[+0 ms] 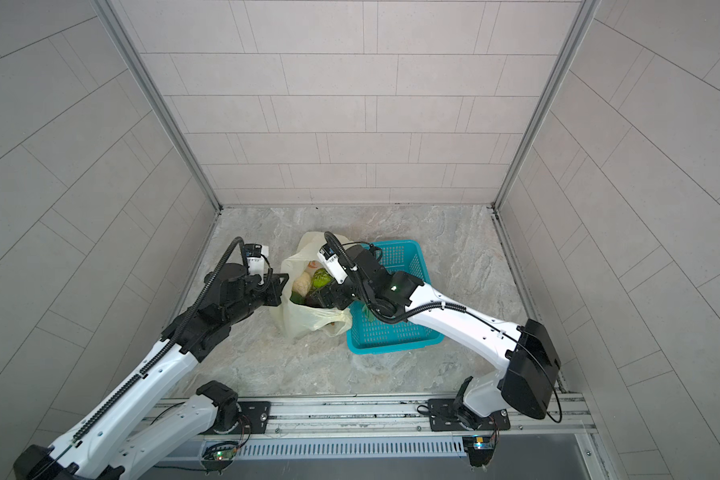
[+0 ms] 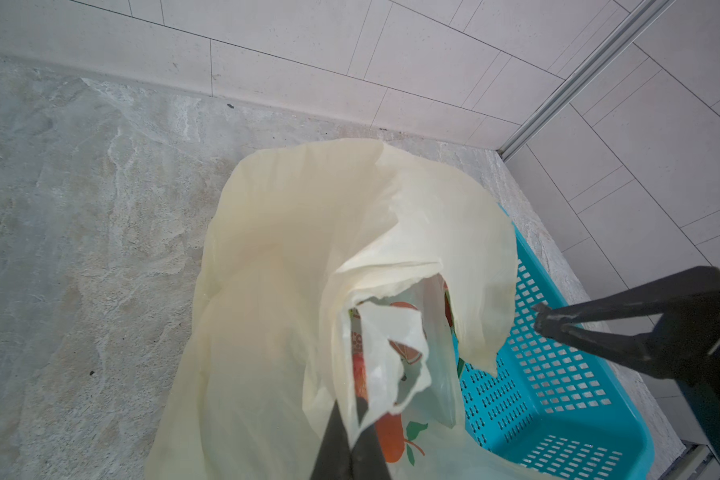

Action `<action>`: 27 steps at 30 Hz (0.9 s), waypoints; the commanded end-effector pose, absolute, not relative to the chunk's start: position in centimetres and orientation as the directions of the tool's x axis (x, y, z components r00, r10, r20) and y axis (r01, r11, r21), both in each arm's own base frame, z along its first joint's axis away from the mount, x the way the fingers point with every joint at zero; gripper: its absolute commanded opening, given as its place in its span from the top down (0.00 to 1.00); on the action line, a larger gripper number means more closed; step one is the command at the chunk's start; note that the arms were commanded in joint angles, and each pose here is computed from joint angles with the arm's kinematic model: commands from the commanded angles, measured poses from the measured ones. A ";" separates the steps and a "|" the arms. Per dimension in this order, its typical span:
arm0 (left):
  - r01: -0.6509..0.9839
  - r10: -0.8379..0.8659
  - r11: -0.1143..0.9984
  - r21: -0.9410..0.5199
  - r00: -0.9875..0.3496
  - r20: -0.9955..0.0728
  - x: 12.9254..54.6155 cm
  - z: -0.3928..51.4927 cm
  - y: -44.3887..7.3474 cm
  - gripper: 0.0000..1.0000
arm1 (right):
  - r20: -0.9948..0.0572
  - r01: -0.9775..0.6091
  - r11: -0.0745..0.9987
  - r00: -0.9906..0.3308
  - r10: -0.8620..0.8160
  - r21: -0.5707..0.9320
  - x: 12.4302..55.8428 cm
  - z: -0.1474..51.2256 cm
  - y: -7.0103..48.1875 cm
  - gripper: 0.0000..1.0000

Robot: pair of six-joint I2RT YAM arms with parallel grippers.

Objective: Place the fruits into the plastic bag
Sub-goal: 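Lower the lime into the bag and open the right gripper, then move the right gripper into the basket and grasp the red dragon fruit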

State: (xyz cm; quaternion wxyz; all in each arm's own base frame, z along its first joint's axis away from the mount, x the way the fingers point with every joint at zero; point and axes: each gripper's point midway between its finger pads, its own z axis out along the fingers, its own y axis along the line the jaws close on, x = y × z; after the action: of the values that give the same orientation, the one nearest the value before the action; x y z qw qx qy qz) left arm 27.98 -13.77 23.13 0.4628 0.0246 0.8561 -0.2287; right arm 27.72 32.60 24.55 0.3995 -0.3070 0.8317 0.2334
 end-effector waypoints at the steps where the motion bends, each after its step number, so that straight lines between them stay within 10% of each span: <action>1: 0.247 -0.173 0.897 -0.366 -0.567 -0.805 28.1 23.2 -13.7 1.00 | -0.860 -0.632 0.768 -0.444 -0.249 0.103 29.2 27.0 29.8 0.04; 12: 0.246 -0.184 0.892 -0.379 -0.569 -0.801 28.0 23.1 -13.8 1.00 | -0.797 -0.071 0.918 -0.525 0.298 0.390 35.3 24.8 14.6 0.05; 27: 0.246 -0.184 0.897 -0.368 -0.550 -0.815 27.9 23.8 -13.4 1.00 | -0.590 -0.040 0.899 -0.767 0.253 0.436 39.3 15.0 17.9 0.07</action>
State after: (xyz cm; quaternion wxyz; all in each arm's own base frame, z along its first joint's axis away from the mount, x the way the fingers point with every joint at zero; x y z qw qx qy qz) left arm 28.00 -13.70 23.15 0.4627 0.0189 0.8561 -0.2297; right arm 38.65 17.20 14.63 0.3418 0.0521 0.9172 0.1979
